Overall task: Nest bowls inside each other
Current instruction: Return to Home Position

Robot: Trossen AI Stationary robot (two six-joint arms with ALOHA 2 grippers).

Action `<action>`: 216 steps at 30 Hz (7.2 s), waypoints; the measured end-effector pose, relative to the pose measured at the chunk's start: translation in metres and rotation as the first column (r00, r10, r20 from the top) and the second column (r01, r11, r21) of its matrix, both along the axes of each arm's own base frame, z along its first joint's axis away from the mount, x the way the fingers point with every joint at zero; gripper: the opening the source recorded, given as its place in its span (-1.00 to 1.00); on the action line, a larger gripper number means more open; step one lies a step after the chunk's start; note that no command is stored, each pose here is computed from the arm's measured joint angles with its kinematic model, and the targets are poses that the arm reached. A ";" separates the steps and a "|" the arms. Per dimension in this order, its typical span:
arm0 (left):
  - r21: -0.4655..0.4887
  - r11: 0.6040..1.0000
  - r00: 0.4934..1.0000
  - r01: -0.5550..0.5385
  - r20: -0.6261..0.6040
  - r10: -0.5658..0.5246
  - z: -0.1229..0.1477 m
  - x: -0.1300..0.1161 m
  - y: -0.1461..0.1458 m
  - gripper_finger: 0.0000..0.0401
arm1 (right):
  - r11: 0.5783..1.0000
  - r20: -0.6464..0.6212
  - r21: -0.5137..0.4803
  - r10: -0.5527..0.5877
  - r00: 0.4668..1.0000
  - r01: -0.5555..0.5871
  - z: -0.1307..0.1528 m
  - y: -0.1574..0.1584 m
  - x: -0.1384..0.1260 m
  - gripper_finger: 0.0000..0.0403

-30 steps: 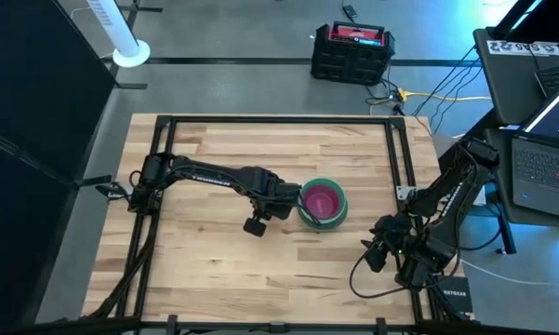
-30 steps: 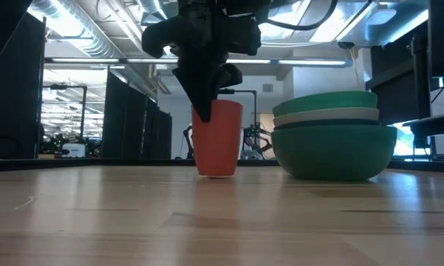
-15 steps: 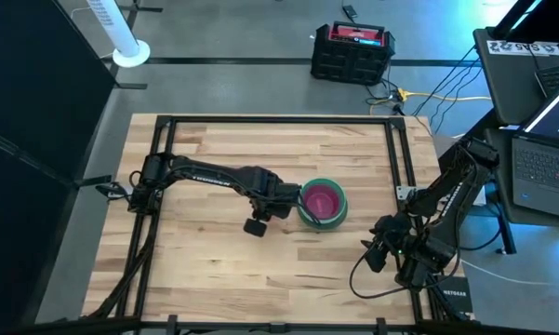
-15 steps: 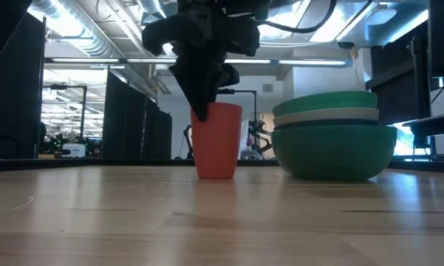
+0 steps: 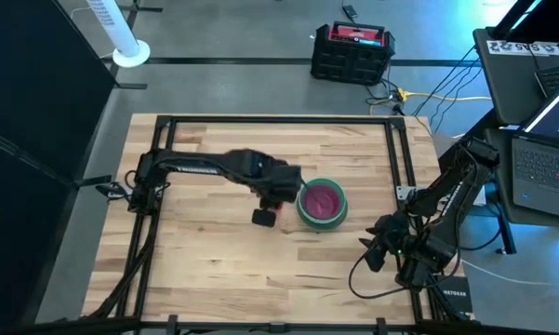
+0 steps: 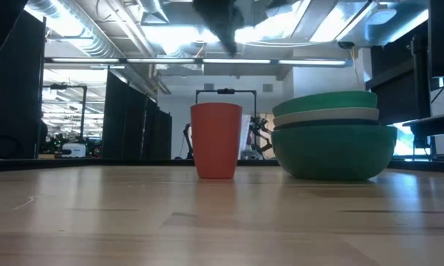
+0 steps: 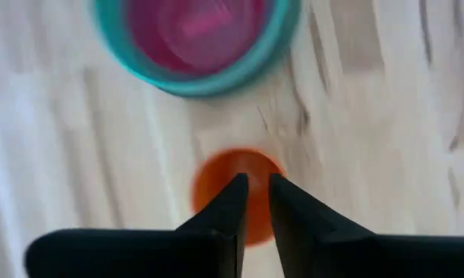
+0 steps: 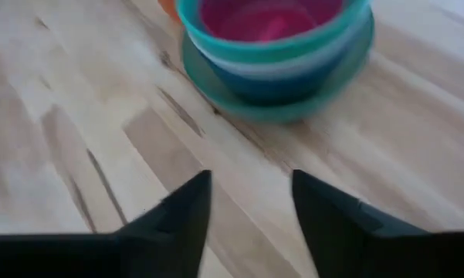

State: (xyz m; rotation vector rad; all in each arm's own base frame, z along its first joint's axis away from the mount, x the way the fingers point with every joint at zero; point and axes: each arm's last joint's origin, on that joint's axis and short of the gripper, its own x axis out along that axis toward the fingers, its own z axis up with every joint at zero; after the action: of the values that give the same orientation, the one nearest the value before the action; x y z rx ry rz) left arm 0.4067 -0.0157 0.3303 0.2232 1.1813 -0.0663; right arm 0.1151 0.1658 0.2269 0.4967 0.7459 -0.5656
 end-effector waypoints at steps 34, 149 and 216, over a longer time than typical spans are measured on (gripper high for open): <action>-0.279 0.941 0.820 -0.192 0.481 0.310 0.170 -0.122 0.007 -1.00 | 0.930 0.801 -0.101 0.287 0.526 -0.353 0.020 -0.126 -0.075 -1.00; -0.340 0.940 0.601 -0.028 0.745 0.287 -0.092 -0.267 0.034 -1.00 | 0.854 0.525 -0.516 0.383 0.760 -0.074 -0.064 -0.194 -0.019 -1.00; -0.158 0.984 0.348 -0.084 0.921 0.178 -0.164 -0.310 0.031 -1.00 | 0.854 0.525 -0.515 0.383 0.761 -0.075 -0.064 -0.194 -0.019 -1.00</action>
State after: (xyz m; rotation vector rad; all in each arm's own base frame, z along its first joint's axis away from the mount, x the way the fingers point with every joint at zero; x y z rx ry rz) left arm 0.0964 0.0156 0.1668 0.0503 -0.0071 0.1532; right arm 0.0963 -0.0281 0.1629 0.1019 0.0201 -0.2906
